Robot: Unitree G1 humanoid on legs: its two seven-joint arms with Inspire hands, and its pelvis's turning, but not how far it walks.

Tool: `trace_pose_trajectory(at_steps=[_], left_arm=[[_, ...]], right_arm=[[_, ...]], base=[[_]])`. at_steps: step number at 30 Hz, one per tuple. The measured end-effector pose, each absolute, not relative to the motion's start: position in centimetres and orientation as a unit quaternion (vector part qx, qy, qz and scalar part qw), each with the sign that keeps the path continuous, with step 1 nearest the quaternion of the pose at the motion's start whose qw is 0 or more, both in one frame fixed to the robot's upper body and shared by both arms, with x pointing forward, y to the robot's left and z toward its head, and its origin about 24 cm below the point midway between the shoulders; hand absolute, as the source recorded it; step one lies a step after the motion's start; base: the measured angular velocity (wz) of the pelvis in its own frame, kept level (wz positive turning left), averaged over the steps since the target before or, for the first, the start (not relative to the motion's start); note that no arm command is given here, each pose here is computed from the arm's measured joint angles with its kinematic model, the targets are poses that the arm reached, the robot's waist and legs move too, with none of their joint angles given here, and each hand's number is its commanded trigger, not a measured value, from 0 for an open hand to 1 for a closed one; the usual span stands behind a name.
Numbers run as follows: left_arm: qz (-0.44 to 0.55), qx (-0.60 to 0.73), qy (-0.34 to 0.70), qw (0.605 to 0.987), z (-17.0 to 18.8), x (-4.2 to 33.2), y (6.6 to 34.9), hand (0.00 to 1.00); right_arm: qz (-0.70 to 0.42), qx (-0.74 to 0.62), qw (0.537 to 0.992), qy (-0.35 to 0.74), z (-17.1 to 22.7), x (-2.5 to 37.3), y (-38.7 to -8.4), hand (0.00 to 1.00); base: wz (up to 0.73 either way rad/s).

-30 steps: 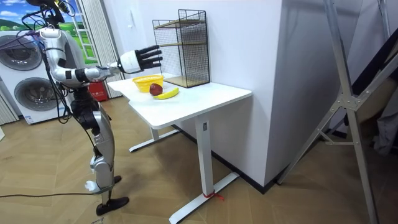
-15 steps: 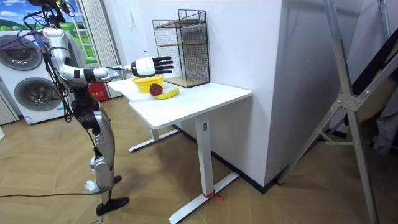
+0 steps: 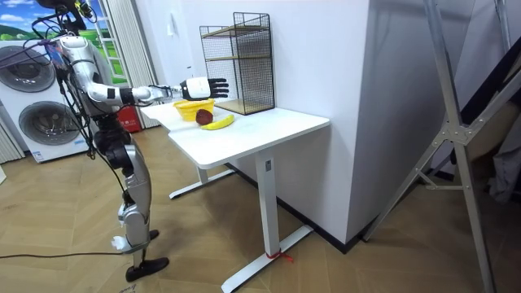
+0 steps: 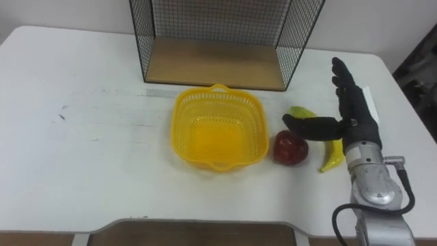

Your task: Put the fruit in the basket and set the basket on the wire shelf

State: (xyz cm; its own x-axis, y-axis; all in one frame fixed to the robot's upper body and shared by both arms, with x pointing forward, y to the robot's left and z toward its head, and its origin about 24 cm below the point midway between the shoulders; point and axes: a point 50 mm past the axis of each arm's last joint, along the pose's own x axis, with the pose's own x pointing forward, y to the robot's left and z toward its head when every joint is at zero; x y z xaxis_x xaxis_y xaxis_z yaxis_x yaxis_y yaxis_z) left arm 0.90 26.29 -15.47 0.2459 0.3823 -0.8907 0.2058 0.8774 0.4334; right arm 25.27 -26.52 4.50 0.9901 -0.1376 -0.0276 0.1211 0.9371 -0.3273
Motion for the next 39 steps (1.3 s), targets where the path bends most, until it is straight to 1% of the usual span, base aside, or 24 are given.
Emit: trace_pose_trajectory(at_steps=[5, 8, 12, 18, 27, 33, 39], left_arm=[[0.058, 0.240, 0.611, 0.752, -15.5, 0.9, 26.3, 0.00], [0.059, 0.243, 0.611, 0.751, -15.4, 0.9, 26.5, 0.00], [0.061, 0.248, 0.610, 0.750, -15.3, 1.0, 26.9, 0.00], [0.062, 0.250, 0.611, 0.749, -15.2, 1.0, 27.1, 0.00], [0.063, 0.251, 0.608, 0.751, -15.2, 1.2, 27.1, 0.00], [0.062, 0.250, 0.611, 0.748, -15.2, 1.0, 27.1, 0.00], [0.062, 0.250, 0.614, 0.746, -15.3, 0.8, 27.1, 0.00]], right_arm=[[-0.040, -0.178, 0.983, 0.031, 4.4, 25.3, -26.2, 0.00], [-0.009, -0.182, 0.982, 0.040, 3.9, 25.4, -25.4, 0.00], [0.026, -0.199, 0.977, 0.073, 2.7, 25.2, -24.7, 0.00], [0.051, -0.225, 0.966, 0.118, 1.4, 24.8, -24.8, 0.00], [0.071, -0.241, 0.959, 0.134, 1.1, 24.7, -24.7, 0.00], [0.070, -0.240, 0.955, 0.158, 0.1, 24.4, -25.1, 0.00], [0.069, -0.240, 0.955, 0.162, -0.1, 24.2, -25.1, 0.00]], base=[[0.02], [0.00], [0.00], [0.00], [0.00], [0.00], [0.00]])
